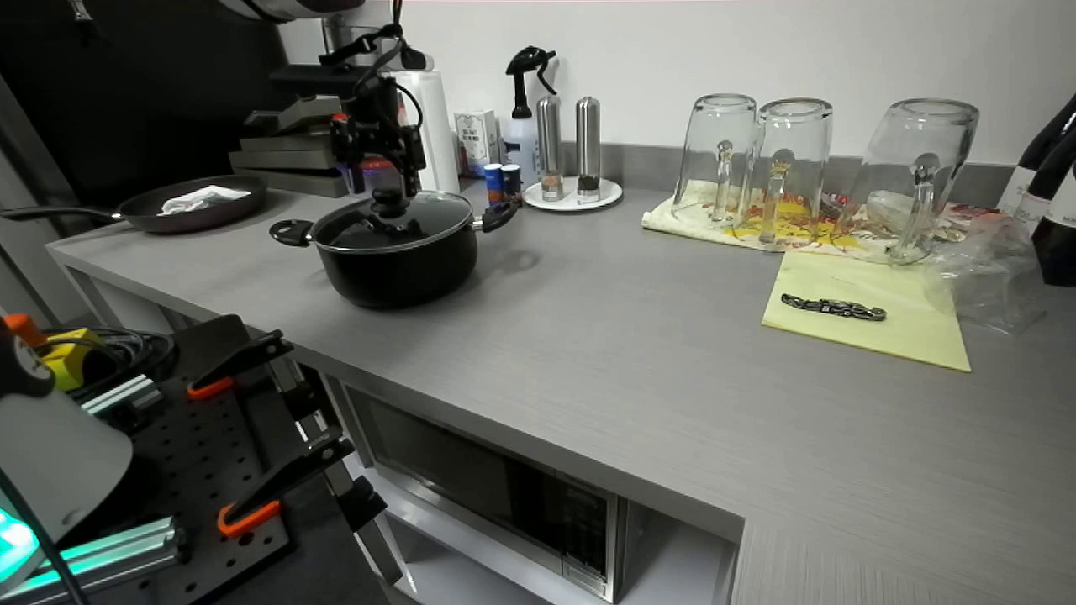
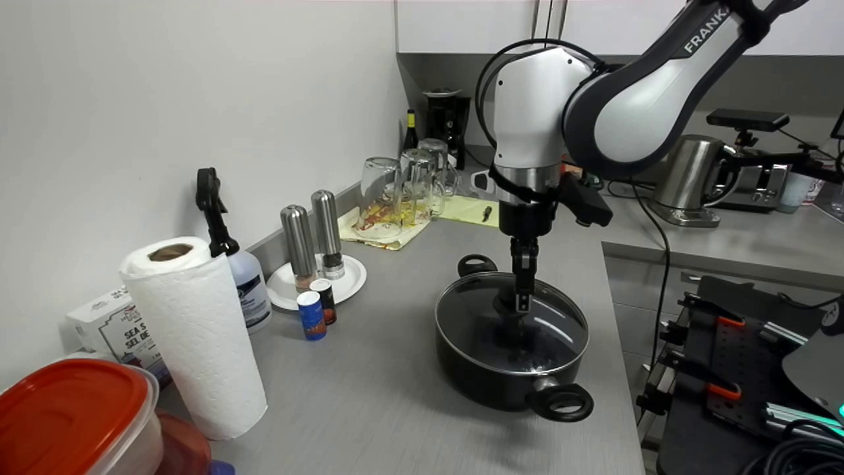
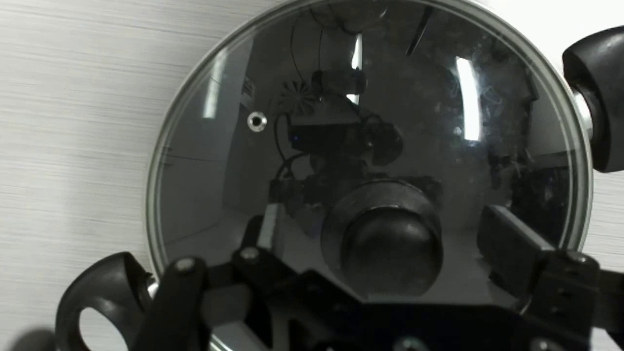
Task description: Remove the glass lid from the pot and place it on the countertop.
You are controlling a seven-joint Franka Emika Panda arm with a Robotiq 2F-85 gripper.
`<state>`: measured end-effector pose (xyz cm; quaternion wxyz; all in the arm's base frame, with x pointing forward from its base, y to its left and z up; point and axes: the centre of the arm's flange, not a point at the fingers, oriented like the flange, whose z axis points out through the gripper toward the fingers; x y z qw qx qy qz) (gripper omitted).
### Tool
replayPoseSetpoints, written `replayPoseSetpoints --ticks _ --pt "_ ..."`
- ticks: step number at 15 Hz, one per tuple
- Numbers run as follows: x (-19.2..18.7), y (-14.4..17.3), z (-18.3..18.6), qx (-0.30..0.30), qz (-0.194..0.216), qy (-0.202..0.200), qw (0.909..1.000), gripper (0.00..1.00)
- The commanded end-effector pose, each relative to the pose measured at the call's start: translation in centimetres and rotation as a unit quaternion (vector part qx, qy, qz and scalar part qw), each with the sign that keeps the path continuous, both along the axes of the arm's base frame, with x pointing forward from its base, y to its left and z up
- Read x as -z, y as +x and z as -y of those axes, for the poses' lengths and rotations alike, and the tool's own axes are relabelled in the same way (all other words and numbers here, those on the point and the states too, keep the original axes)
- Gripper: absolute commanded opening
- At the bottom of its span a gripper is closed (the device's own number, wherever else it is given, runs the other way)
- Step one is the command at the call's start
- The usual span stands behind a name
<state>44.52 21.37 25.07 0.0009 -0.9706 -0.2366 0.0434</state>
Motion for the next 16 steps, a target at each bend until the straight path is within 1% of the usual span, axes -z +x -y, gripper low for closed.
replayPoseSetpoints --ticks 1,2,3,4,5,6,8,9,11,15,16 --pt "0.5 0.6 -0.8 -0.017 0.011 0.004 0.9998 0.75" --pt "0.5 0.7 -0.8 -0.019 0.012 0.006 0.9997 0.74" --pt "0.5 0.7 -0.8 -0.019 0.013 0.006 0.9997 0.68" --pt "0.5 0.7 -0.8 -0.02 0.014 0.007 0.9997 0.6" --pt "0.5 0.8 -0.8 -0.02 0.015 0.008 0.9997 0.53" --pt "0.5 0.8 -0.8 -0.021 0.015 0.009 0.9996 0.44" --pt "0.2 0.9 -0.9 -0.022 0.018 0.012 0.9995 0.31" --pt "0.1 0.9 -1.0 -0.022 0.019 0.013 0.9995 0.27" --pt "-0.4 0.8 -0.9 -0.024 0.021 0.013 0.9994 0.25" --pt "-3.8 0.0 -0.4 -0.034 0.033 0.011 0.9988 0.25" --pt "-5.2 -0.3 0.0 -0.037 0.038 0.011 0.9985 0.25"
